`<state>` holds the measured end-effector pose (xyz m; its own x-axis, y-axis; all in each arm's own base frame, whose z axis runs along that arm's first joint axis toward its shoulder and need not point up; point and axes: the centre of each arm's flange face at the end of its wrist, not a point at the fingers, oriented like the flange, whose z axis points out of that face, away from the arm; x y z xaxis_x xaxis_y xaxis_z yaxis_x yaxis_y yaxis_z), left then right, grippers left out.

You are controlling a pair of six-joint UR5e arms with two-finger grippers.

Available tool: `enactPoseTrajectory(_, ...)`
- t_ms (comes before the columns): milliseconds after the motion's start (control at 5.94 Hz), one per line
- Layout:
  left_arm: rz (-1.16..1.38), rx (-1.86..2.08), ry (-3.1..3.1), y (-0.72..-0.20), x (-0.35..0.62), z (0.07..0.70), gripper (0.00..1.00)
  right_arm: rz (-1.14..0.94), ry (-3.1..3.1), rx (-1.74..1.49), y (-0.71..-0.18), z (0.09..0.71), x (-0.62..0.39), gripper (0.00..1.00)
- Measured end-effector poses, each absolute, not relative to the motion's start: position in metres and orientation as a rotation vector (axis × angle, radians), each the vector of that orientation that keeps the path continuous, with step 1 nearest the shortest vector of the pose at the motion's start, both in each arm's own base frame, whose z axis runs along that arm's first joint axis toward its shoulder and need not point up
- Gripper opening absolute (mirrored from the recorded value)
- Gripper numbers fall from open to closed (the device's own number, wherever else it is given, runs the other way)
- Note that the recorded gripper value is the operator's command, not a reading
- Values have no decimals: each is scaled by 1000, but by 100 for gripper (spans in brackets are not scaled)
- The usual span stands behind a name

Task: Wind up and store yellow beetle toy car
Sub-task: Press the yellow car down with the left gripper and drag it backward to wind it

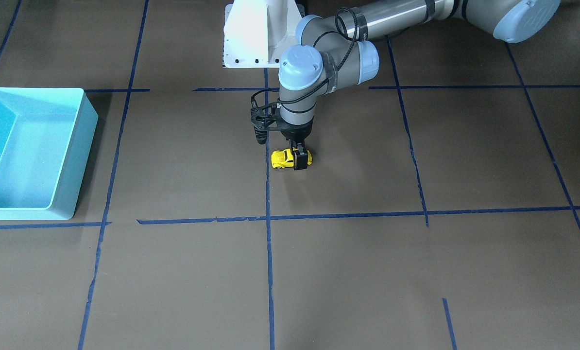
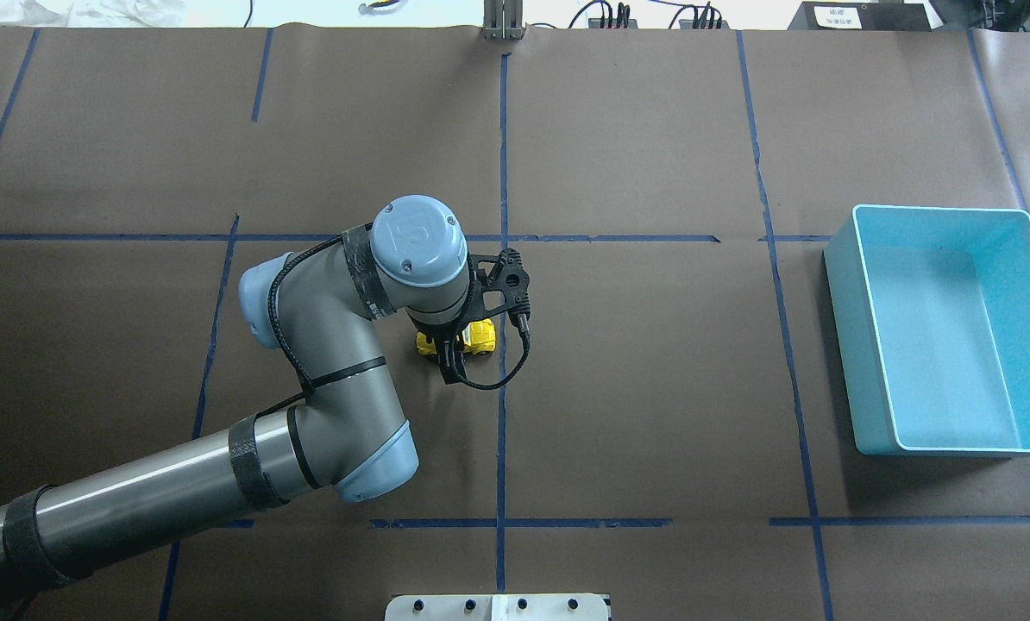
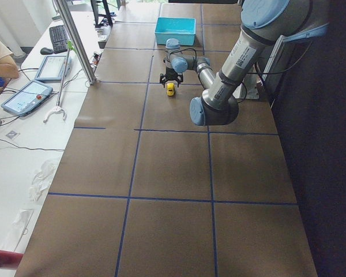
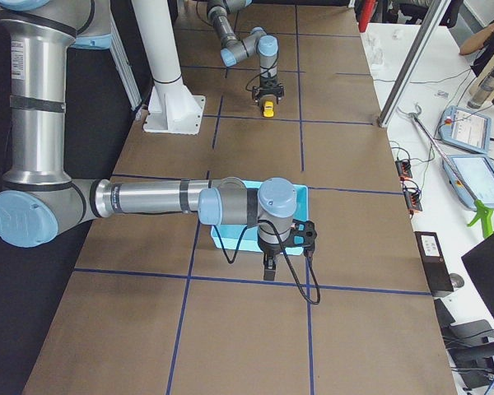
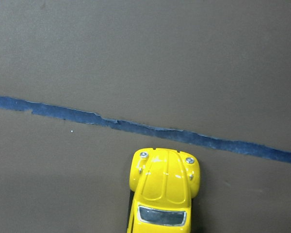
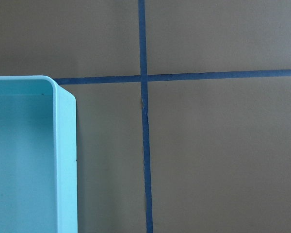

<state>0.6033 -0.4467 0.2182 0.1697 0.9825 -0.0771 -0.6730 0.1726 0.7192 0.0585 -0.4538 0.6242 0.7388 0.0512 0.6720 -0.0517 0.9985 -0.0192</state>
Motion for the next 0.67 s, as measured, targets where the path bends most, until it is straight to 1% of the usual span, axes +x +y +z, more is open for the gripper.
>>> enactPoseTrajectory(168, 1285, 616, 618, -450, 604, 222, 99, 57, -737, 0, -454, 624, 59, 100)
enactPoseTrajectory(337, 1284, 615, 616, -452, 606, 225, 65, 57, -737, 0, -454, 624, 59, 100)
enactPoseTrajectory(505, 1284, 614, 617, -453, 608, 226, 37, 58, -737, 0, -453, 625, 59, 100)
enactPoseTrajectory(674, 1283, 612, 620, -453, 609, 225, 23, 58, -737, -1, -453, 625, 59, 100)
